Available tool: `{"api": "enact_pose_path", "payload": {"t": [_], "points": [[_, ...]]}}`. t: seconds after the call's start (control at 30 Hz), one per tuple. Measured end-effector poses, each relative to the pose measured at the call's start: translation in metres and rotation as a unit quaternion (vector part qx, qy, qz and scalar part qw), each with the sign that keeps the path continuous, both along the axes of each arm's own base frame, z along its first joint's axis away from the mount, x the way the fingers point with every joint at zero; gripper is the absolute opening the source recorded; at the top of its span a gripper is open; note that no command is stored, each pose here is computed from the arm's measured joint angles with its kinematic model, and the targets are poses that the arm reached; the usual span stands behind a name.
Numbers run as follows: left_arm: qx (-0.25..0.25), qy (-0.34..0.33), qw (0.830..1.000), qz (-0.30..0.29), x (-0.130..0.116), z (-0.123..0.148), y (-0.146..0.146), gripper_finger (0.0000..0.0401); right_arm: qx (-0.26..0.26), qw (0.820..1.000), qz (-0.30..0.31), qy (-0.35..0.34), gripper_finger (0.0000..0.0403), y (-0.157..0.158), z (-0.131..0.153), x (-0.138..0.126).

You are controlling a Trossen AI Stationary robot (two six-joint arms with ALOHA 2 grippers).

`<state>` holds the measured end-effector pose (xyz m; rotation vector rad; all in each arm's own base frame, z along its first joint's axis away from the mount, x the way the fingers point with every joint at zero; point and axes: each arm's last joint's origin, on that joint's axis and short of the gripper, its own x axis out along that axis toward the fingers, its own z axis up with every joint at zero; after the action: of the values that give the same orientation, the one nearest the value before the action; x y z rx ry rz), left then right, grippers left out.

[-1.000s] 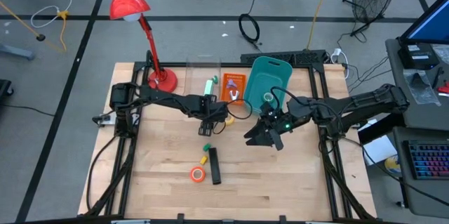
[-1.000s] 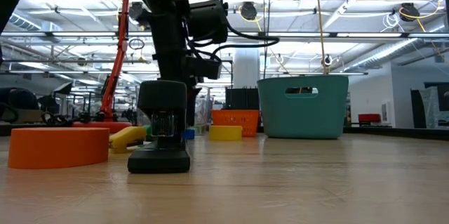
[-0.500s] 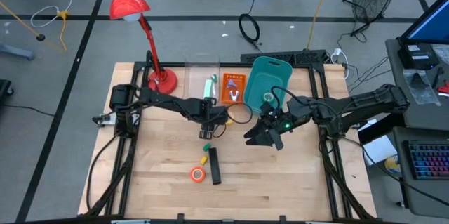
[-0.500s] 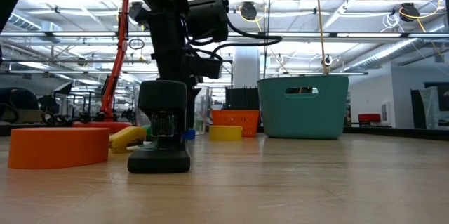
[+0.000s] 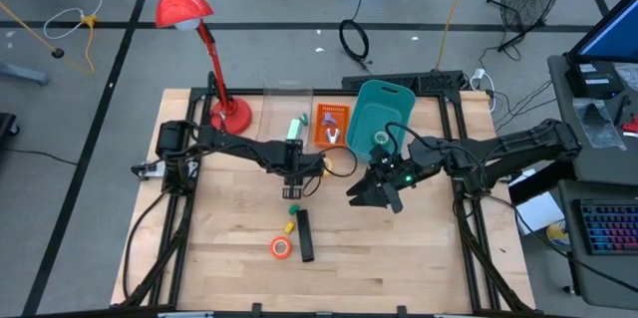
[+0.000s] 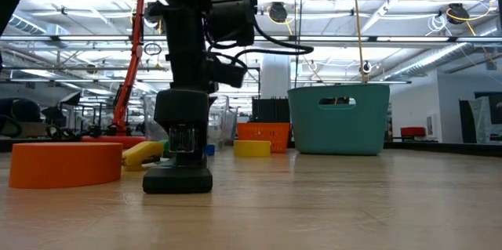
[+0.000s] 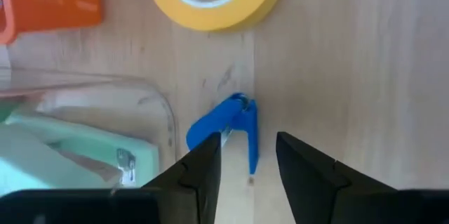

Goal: Pick and place Stapler, Stapler remover, tape
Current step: Put the blue stapler into the transparent bin

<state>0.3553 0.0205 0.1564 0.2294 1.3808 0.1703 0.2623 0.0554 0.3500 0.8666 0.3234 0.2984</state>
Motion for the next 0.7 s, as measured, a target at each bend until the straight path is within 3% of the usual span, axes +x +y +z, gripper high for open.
{"api": "enact_pose_path", "payload": {"t": [0.37,0.5,0.6,0.67,0.7], "points": [[0.008,-0.044,0.999,0.008,0.018,0.031,-0.004,0.0141,0.000,1.000,0.000,0.000,0.0209,0.000,0.000,0.000],[-0.073,-0.048,0.992,0.085,0.020,0.050,-0.013,0.0141,0.003,1.000,0.003,0.001,0.0209,0.001,0.000,0.000],[-0.132,-0.063,0.958,0.248,0.018,0.047,-0.022,0.0141,0.001,1.000,0.008,0.001,0.0209,0.004,0.000,-0.001],[-0.159,-0.087,0.910,0.374,0.017,0.041,-0.031,0.0141,0.000,1.000,0.009,0.000,0.0209,0.004,0.000,-0.001],[-0.174,-0.105,0.876,0.437,0.017,0.037,-0.034,0.0141,-0.001,1.000,0.009,0.000,0.0209,0.004,0.000,-0.001]]}}
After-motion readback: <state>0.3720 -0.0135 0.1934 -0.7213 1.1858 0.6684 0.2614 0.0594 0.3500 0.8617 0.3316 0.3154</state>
